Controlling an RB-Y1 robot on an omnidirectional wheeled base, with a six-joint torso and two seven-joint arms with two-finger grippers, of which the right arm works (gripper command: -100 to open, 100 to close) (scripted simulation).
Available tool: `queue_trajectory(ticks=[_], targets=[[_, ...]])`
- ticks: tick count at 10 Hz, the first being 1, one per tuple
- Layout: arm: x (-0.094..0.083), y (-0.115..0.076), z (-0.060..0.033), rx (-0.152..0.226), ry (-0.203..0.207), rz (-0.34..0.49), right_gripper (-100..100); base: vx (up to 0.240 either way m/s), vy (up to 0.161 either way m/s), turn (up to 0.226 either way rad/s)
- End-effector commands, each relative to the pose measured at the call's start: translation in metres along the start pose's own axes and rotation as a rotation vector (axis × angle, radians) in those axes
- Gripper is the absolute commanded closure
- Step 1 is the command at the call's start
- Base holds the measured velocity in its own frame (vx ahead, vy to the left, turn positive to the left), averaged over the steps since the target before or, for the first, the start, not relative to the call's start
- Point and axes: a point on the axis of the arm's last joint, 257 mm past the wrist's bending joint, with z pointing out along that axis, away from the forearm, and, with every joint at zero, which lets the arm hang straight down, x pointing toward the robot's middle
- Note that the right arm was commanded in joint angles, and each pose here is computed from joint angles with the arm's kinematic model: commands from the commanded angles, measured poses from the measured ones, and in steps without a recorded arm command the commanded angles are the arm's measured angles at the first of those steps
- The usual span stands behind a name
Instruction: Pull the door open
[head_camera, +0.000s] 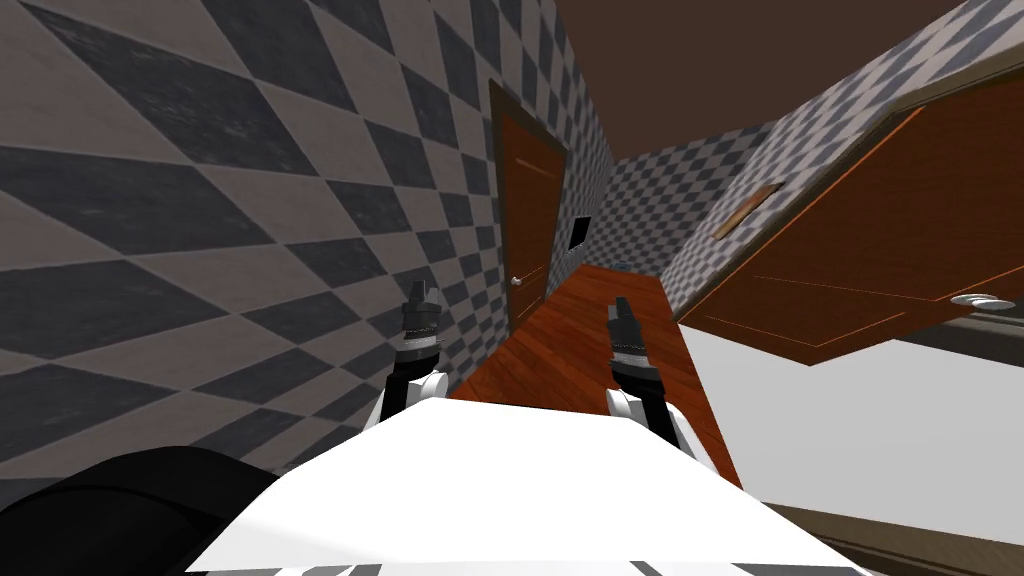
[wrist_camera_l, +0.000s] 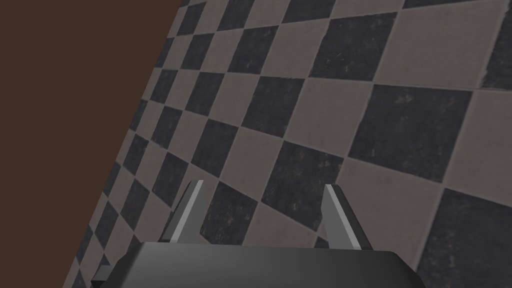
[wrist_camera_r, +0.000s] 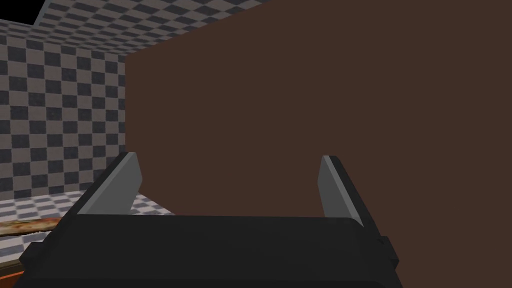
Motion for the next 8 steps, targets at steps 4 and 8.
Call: queue_trajectory(ticks=[4,8], targets=[[0.010,-0.032,-0.0117,0.037,0.047,-0.137,-100,0.117,-0.025,0.166],[0.019,-0.063,-0.0236,0.070,0.095,-0.262,-100,0.101,-0.042,0.160]])
